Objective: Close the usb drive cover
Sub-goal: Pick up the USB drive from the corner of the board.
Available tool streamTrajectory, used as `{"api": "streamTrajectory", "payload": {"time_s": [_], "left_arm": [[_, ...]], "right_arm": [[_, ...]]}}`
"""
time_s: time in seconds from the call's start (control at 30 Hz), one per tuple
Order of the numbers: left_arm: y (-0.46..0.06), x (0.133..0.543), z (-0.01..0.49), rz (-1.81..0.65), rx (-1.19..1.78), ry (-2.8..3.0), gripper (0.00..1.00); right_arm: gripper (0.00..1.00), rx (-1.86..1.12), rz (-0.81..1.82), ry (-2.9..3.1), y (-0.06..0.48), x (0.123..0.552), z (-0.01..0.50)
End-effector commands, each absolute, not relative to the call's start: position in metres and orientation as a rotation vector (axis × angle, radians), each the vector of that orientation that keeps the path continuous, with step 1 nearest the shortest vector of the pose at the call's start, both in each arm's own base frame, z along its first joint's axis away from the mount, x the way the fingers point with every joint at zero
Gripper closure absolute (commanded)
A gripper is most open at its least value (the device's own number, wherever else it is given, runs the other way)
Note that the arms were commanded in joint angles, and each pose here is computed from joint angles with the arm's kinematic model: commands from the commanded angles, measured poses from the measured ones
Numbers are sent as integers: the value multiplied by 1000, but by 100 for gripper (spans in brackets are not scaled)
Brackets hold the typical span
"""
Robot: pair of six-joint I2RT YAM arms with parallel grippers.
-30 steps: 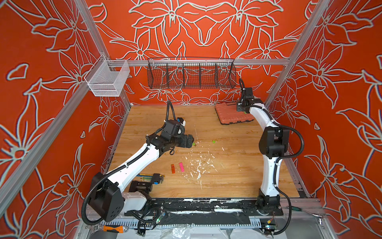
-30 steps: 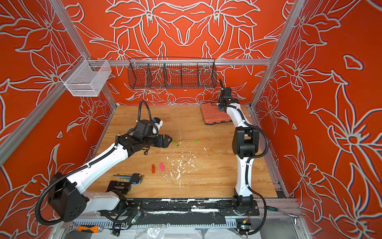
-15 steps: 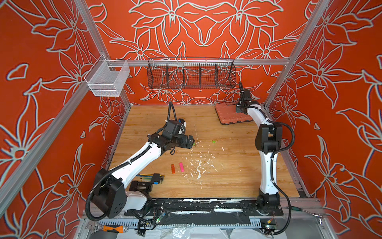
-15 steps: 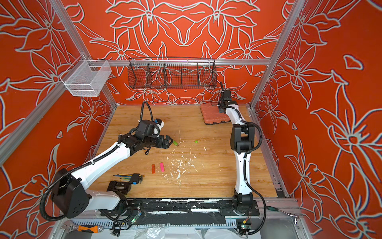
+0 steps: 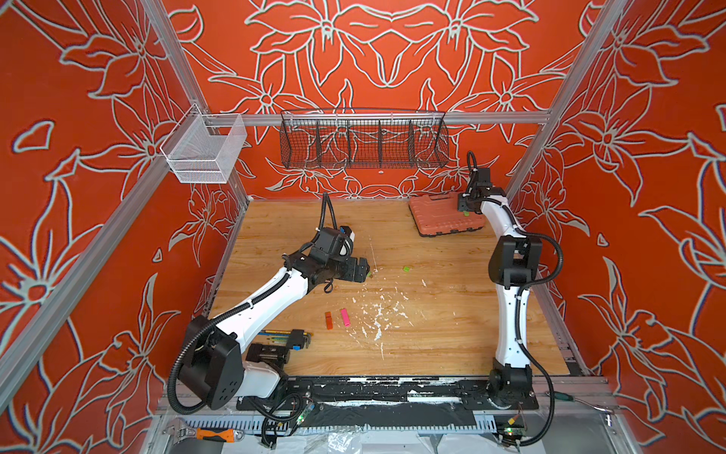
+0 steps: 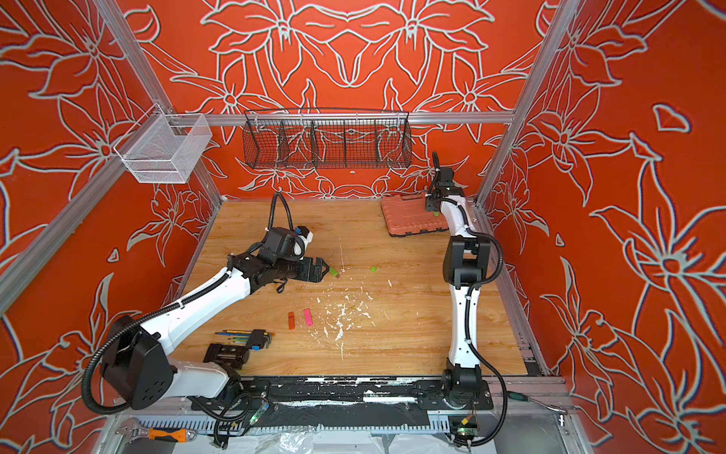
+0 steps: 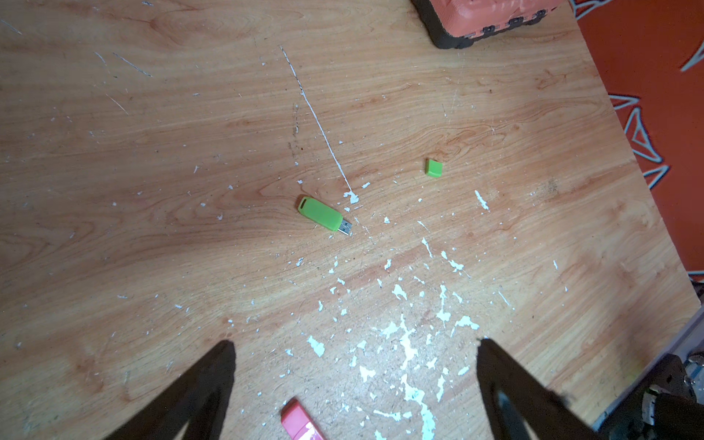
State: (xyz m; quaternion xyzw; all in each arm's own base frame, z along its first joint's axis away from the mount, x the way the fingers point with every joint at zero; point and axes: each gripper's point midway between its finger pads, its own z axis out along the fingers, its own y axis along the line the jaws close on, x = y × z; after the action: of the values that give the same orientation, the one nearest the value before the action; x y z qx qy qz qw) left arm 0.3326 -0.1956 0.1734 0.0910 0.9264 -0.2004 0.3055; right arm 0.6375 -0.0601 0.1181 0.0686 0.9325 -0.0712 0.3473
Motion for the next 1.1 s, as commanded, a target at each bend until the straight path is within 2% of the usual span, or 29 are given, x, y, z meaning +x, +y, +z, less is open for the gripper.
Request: {"api": "streamTrajectory", "payload": {"time_s": [0.0, 0.2, 0.3, 0.6, 0.7, 0.83, 1.07], "left_arm": [[-197, 338, 183, -542, 250, 2430, 4], [-195, 338, 185, -529, 258, 2424, 3], [-194, 338, 184, -524, 257, 2427, 3], [-189, 339, 185, -502, 255, 2414, 3], [-186, 339, 188, -488, 250, 2406, 3], [-182, 339, 192, -473, 247, 2394, 3], [-176, 341, 200, -469, 226, 2369, 2]], "right_arm": [[41, 139, -132, 2504, -49, 631, 93], [45, 179, -166, 2529, -56, 628, 79], [53, 181, -166, 2540, -56, 626, 75], [83, 186, -168, 2533, -54, 623, 81], [88, 176, -187, 2535, -48, 613, 87], [90, 139, -218, 2524, -26, 590, 98], [93, 171, -133, 2439, 24, 520, 130]]}}
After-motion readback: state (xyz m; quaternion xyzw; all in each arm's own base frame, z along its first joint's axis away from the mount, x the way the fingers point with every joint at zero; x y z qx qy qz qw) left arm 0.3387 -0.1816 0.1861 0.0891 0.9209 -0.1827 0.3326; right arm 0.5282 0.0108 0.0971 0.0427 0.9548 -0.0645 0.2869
